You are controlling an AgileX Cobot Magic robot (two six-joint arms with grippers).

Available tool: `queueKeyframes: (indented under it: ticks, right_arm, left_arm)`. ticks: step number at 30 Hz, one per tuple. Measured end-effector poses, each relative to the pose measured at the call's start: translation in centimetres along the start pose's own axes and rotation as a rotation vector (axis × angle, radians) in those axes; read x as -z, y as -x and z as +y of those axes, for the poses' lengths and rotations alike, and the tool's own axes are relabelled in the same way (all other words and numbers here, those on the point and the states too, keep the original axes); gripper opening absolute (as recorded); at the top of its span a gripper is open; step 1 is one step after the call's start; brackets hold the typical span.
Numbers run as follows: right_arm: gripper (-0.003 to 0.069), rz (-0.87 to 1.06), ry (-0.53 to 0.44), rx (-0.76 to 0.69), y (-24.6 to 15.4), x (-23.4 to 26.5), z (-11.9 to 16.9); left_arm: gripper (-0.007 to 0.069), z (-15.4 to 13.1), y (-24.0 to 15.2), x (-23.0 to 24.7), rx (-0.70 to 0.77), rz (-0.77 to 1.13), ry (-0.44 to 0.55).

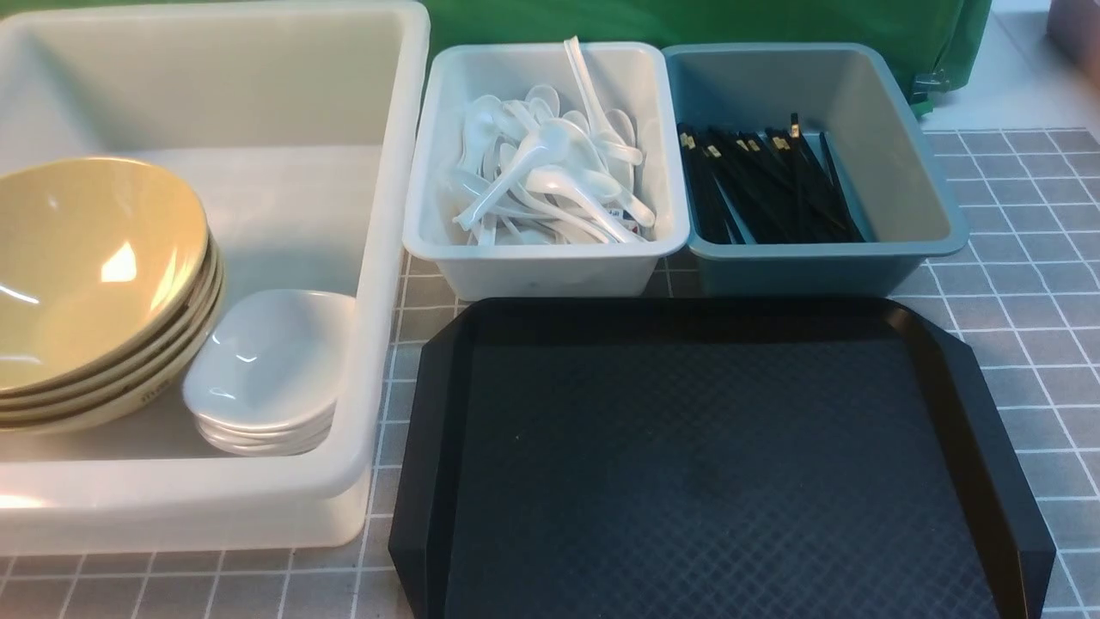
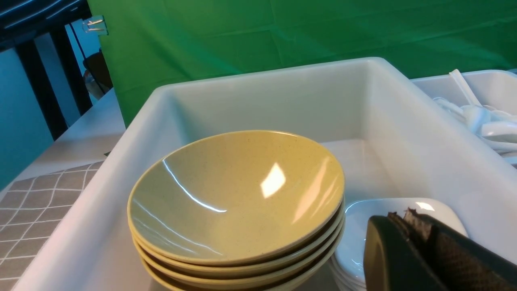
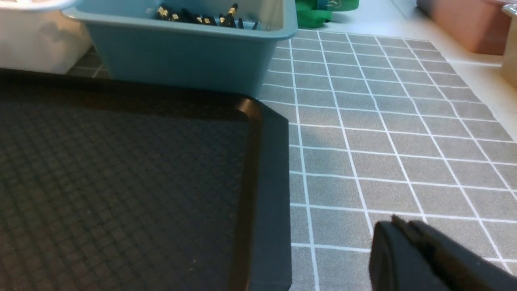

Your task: On grey table put chopsticks spoon bowls plates into blue grey white boxes.

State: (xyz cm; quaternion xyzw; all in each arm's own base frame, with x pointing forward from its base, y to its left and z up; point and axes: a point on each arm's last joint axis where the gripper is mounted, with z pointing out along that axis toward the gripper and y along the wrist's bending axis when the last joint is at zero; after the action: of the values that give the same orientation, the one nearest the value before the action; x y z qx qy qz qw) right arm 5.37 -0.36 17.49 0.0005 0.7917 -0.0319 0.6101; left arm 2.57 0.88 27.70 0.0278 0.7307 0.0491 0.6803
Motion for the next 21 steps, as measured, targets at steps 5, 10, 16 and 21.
queueKeyframes:
  ticks: [5,10,16,21]
  right_arm:
    - [0.0045,-0.001,0.0,0.0,0.0,0.0,0.0]
    - [0.0045,0.001,0.0,0.012,0.0,0.0,0.0]
    - [0.0045,0.001,0.0,0.012,0.0,0.0,0.0]
    - [0.0045,0.002,0.001,0.011,0.0,0.0,0.0]
  left_arm:
    - [-0.0008,0.0,0.0,0.0,0.0,0.0,0.0]
    - [-0.0008,0.0,0.0,0.0,0.0,0.0,0.0]
    - [-0.0008,-0.2,-2.2,-1.1,-0.023,0.044,0.031]
    - [-0.0008,-0.9,-5.7,-2.2,0.207,0.164,0.061]
